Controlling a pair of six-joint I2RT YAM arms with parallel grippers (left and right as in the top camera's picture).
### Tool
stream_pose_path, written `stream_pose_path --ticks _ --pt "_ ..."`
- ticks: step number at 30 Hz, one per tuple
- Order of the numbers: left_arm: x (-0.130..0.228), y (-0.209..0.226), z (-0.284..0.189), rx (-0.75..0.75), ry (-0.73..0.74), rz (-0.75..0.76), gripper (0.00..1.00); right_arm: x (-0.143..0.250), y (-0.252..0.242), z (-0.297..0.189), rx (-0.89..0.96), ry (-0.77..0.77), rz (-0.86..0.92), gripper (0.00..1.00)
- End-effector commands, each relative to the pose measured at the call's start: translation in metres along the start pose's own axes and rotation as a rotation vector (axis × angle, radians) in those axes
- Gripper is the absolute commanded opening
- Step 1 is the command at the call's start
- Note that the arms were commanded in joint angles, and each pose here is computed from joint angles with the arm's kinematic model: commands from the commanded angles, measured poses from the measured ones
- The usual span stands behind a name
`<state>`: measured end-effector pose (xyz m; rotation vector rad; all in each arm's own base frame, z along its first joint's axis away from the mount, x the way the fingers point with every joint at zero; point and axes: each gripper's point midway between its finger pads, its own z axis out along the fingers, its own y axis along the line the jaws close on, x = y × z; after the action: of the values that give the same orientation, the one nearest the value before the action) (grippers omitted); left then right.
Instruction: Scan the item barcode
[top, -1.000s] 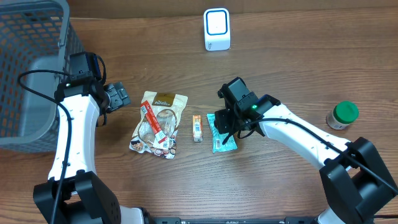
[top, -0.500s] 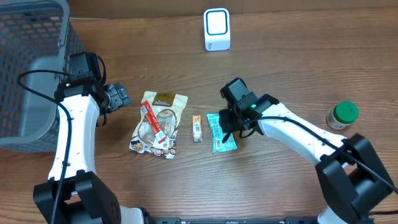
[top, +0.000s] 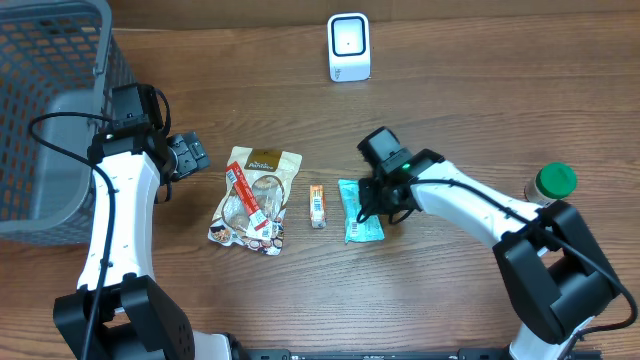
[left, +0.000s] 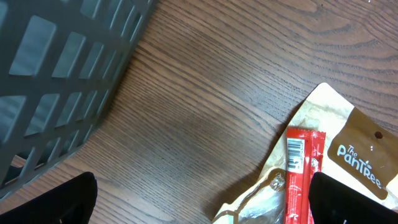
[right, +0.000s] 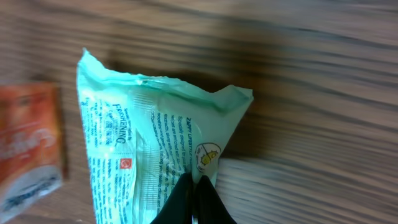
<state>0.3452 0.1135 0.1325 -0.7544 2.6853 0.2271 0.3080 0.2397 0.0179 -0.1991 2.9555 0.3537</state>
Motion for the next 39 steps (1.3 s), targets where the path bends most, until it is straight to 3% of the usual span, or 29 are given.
stream_pose_path --ticks 1,9,11,14,17,24,27,29,39 --pt "-0.003 0.001 -0.004 -0.009 -0.016 0.011 1.0 -0.01 -0.04 -0.004 0.049 0.005 0.129 0.04" --pt "-0.003 0.001 -0.004 -0.009 -0.016 0.011 1.0 -0.02 -0.081 -0.013 0.063 0.011 0.211 0.04" --pt "-0.003 0.001 -0.004 -0.009 -0.016 0.011 1.0 -0.023 -0.079 -0.015 0.037 0.009 0.165 0.1" --pt "-0.003 0.001 -0.004 -0.009 -0.016 0.011 1.0 -0.029 -0.078 -0.022 0.028 0.006 0.143 0.29" --pt "-0.003 0.001 -0.004 -0.009 -0.016 0.011 1.0 -0.036 -0.075 -0.033 0.029 0.006 0.142 0.35" --pt "-0.003 0.001 -0.004 -0.009 -0.016 0.011 1.0 -0.034 -0.046 -0.052 -0.104 0.073 0.117 0.27" --pt "-0.003 0.001 -0.004 -0.009 -0.016 0.011 1.0 -0.023 -0.03 -0.05 -0.202 0.123 0.123 0.17" --pt "-0.003 0.001 -0.004 -0.009 -0.016 0.011 1.0 -0.016 -0.027 -0.047 -0.227 0.145 0.127 0.04" --pt "-0.003 0.001 -0.004 -0.009 -0.016 0.011 1.0 0.004 -0.018 -0.016 -0.337 0.147 0.144 0.04"
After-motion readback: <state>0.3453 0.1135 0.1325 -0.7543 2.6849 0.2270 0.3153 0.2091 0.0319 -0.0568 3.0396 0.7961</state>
